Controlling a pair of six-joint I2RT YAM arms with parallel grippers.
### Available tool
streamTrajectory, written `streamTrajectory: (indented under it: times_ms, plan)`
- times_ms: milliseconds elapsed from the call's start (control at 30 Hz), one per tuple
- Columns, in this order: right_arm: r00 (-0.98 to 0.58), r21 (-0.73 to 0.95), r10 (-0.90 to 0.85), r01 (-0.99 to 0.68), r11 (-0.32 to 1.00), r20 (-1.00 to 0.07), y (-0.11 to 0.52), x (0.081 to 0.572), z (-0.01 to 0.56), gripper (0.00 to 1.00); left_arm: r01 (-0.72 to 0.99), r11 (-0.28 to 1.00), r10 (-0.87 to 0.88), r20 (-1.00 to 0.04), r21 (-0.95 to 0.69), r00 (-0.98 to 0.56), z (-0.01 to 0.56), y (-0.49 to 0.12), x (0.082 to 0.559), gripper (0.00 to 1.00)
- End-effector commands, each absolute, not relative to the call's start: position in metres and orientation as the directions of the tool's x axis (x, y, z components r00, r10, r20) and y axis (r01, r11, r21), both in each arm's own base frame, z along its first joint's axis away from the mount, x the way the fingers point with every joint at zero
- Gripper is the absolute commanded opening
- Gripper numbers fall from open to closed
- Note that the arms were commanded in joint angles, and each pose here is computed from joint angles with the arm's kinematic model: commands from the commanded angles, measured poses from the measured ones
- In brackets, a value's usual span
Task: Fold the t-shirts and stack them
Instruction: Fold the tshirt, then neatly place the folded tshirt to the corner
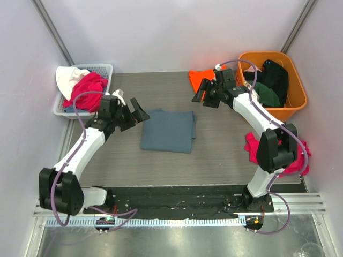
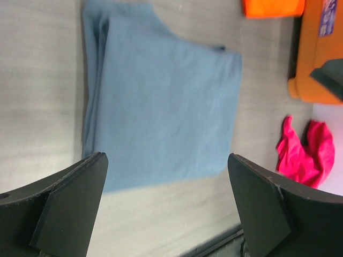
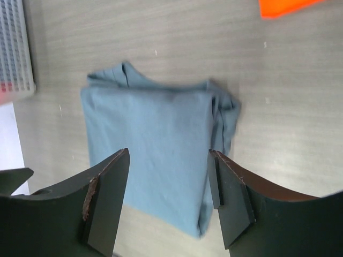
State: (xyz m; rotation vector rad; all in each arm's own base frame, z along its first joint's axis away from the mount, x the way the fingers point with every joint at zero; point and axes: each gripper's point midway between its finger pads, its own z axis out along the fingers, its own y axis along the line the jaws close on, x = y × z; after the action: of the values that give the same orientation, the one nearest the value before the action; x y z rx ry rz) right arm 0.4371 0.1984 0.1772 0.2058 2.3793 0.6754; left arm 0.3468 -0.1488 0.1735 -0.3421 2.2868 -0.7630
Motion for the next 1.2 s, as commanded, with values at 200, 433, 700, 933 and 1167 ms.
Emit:
streamTrajectory:
  times_ms: [200,433,700,933,1167]
  plan:
    - [-0.778,0.530,0.266,-0.100,0.842,-0.569,0.188,0.374,0.230,0.68,-0.019,0.805,-0.398,-0.517,-0.593,-0.757,0.183,-0.141,0.299,1.00]
    - [-0.807,0.485,0.230,-0.078,0.871,-0.544,0.174,0.347,0.221,0.68,-0.036,0.816,-0.388,-0.500,-0.578,-0.774,0.175,-0.139,0.293,1.00]
    - [-0.806,0.457,0.239,-0.043,0.889,-0.542,0.158,0.320,0.171,0.73,-0.071,0.830,-0.395,-0.496,-0.553,-0.773,0.158,-0.135,0.294,1.00]
    - [-0.803,0.514,0.260,-0.065,0.856,-0.536,0.172,0.333,0.128,0.93,-0.070,0.844,-0.374,-0.490,-0.532,-0.787,0.146,-0.142,0.307,1.00]
    - [-0.845,0.653,0.265,-0.124,0.747,-0.465,0.213,0.366,0.091,0.98,-0.063,0.870,-0.331,-0.485,-0.489,-0.810,0.132,-0.149,0.315,1.00]
